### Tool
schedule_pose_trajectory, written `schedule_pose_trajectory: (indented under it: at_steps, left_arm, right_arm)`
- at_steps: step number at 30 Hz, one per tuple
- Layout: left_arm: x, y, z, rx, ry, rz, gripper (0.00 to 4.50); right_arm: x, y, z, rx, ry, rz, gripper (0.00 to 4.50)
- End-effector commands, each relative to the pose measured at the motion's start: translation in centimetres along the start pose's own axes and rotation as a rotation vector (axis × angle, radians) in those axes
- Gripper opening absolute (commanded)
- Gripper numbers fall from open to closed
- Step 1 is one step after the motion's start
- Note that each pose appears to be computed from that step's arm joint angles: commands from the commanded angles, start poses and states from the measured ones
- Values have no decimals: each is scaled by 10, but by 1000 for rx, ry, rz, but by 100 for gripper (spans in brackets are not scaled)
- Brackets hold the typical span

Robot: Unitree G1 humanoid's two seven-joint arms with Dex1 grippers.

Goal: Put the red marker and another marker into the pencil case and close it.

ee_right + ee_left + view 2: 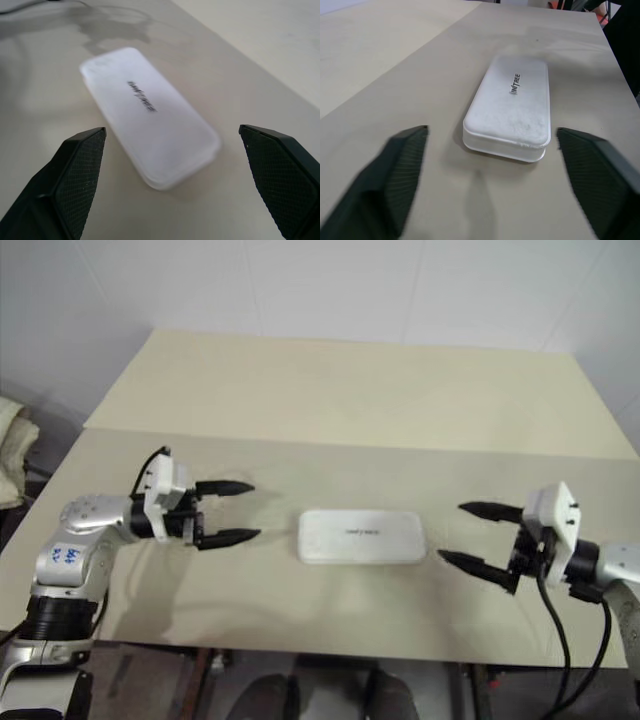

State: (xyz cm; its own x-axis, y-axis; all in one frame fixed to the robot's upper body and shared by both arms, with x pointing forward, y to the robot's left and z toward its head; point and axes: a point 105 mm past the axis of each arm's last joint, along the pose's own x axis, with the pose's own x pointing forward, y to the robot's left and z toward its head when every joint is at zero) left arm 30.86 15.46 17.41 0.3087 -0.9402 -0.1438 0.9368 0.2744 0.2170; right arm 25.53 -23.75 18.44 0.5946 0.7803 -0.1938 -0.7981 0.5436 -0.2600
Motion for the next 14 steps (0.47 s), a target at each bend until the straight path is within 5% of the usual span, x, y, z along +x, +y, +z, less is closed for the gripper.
schedule_pose_trajectory:
  at_steps: [1, 14]
  left_arm:
    - [-3, 1, 16, 64, -27, 4, 449]
    - [8, 1, 20, 67, -46, 30, 449]
  right_arm:
    - [-13, -11, 10, -80, -16, -77, 450]
    - [-12, -19, 3, -63, -34, -133, 450]
